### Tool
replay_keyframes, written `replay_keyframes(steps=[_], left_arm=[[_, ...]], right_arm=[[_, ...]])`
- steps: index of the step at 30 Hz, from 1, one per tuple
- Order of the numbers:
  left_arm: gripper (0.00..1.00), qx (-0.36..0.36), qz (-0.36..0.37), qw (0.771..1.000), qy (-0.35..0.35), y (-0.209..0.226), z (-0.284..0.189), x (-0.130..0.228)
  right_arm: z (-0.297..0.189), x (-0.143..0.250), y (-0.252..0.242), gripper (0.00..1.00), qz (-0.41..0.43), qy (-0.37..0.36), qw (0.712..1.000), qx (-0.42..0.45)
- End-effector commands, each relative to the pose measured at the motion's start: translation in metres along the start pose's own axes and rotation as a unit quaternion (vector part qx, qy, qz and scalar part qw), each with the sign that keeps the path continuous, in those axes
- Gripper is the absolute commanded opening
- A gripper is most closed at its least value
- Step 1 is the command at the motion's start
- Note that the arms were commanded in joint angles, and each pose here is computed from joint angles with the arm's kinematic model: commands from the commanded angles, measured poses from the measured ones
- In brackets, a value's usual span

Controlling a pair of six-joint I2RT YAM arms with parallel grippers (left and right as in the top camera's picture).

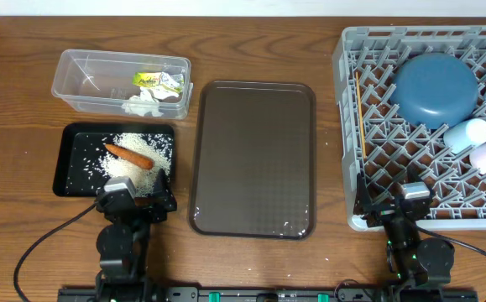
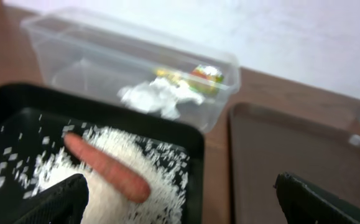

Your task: Sort waste into correct bins and load items into the dishwasher rack

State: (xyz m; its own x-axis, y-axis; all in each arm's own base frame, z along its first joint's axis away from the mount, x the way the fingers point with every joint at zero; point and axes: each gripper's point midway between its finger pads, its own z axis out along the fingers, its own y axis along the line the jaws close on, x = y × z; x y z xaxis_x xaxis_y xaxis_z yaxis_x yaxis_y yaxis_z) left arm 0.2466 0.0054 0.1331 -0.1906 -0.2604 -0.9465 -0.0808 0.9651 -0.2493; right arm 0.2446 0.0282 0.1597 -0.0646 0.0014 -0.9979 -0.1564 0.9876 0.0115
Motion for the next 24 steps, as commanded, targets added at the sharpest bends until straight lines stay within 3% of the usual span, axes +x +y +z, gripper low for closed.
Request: replay_keyframes(steps=[1, 24], left_arm=[[0.98, 0.010, 0.021, 1.000, -0.011, -0.0021, -0.0017, 0.0031], [0.98, 0.012, 0.021, 0.999, -0.025, -0.0032, -0.0034, -0.0031]], right_arm=[[-0.0004, -0.0001, -0.0031, 0.99, -0.005, -0.001, 1.000, 0.007], [-0.0004, -0.0001, -0.0031, 0.99, -0.005, -0.001, 1.000, 0.007]])
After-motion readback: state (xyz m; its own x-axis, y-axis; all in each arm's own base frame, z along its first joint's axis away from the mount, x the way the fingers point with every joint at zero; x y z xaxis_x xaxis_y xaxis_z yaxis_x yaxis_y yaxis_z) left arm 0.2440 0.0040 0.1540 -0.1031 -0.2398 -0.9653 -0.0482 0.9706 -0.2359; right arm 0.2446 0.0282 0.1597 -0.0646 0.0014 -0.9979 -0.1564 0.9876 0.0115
